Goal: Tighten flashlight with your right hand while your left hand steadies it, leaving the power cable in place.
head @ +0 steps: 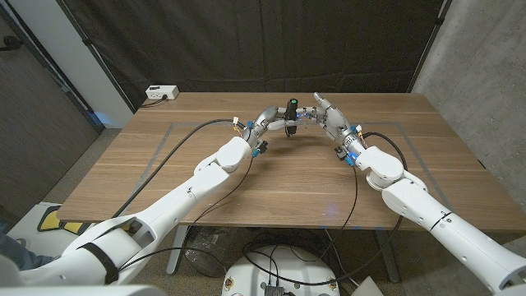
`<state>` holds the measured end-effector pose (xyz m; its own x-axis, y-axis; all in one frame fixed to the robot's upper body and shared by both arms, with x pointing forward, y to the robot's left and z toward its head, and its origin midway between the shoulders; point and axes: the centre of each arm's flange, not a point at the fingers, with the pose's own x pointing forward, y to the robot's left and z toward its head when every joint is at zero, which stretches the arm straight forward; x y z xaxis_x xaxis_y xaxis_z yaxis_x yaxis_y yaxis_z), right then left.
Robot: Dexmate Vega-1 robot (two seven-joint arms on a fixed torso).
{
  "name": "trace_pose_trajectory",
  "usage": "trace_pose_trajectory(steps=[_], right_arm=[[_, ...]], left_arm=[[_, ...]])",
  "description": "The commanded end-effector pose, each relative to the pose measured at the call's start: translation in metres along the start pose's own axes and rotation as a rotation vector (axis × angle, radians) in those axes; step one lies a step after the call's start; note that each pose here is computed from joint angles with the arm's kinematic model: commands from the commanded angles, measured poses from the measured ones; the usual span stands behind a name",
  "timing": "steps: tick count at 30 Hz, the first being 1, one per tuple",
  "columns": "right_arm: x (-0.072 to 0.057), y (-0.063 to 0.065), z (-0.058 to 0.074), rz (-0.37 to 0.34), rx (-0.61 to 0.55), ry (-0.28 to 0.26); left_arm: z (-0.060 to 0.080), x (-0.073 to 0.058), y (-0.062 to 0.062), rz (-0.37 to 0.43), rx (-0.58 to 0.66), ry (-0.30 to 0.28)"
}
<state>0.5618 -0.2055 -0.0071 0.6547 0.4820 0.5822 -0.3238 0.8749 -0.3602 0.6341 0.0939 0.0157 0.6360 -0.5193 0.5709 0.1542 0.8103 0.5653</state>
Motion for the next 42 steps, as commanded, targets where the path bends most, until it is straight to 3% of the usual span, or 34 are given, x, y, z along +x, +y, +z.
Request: trace_pose_trajectory(steps=[1, 23, 42], right_arm=[[-0.006, -0.002, -0.004, -0.027, 0.036, 0.022], [0.010, 0.006, -0.004, 0.016, 0.026, 0.010], [0.011, 0.007, -0.007, 0.015, 0.035, 0.018]], left_arm=[[0.001, 0.000, -0.003, -0.016, -0.002, 0.002], [0.004, 0.001, -0.015, -0.084, 0.014, -0.018], [0.000, 0.002, -0.009, -0.050, 0.000, -0.012]])
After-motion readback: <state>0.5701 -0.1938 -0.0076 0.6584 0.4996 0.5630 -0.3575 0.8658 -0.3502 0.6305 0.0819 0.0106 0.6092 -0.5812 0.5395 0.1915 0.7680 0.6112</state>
